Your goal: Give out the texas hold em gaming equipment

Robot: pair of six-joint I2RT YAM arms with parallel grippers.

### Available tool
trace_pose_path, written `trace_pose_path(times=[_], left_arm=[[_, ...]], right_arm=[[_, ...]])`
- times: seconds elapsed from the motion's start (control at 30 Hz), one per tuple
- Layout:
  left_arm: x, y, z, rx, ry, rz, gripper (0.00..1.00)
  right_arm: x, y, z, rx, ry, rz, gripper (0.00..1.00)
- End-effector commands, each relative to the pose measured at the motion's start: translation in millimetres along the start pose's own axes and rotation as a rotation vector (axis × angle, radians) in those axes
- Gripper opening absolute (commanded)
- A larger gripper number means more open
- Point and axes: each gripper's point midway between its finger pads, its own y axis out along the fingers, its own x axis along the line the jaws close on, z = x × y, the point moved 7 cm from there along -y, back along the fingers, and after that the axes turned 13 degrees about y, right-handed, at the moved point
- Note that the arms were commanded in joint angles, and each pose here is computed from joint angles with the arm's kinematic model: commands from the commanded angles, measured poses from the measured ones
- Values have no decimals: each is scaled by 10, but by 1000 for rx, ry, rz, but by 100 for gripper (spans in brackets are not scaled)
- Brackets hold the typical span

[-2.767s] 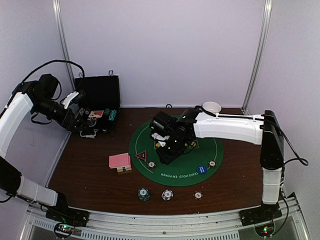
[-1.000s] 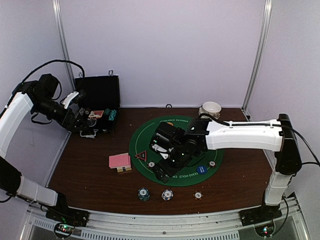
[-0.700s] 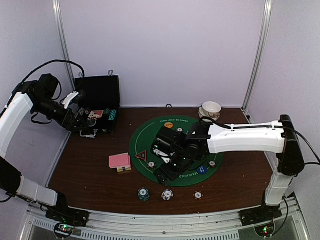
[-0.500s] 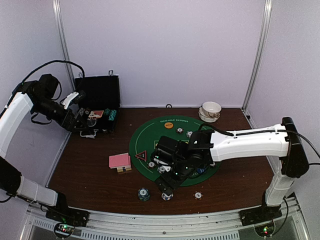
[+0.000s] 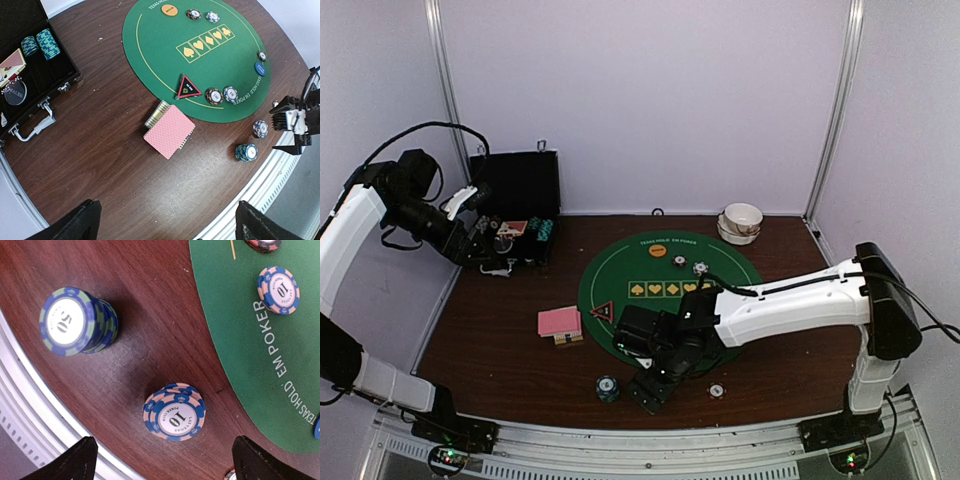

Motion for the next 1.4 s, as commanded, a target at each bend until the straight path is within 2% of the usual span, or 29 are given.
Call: trace_pose_path(times=[0.0, 0.53, 0.93, 1.07, 1.17, 1.2, 1.3, 1.37], left_arm=[[-49, -81, -54, -24, 27, -4, 98], [-51, -105, -83, -34, 23, -3, 98], [-45, -116, -99, -37, 27, -8, 97], [-41, -111, -103, -37, 24, -5, 97], [-44, -111, -103, -37, 23, -4, 98], [-41, -116, -105, -38, 24, -7, 98], [-41, -117, -105, -37, 23, -7, 97], [-40, -114, -106, -37, 23, -7, 98]], right_arm=[[-14, 173, -61, 21, -5, 3, 95], [-84, 533, -73, 90, -22, 27, 75], [-108, 490, -102, 75, -21, 31, 45], [-127, 459, -105, 76, -30, 42, 47], [-124, 402, -113, 70, -35, 40, 63], [-127, 382, -119, 65, -35, 41, 65], [-137, 313, -137, 51, -36, 47, 65], [-137, 280, -141, 44, -36, 45, 61]])
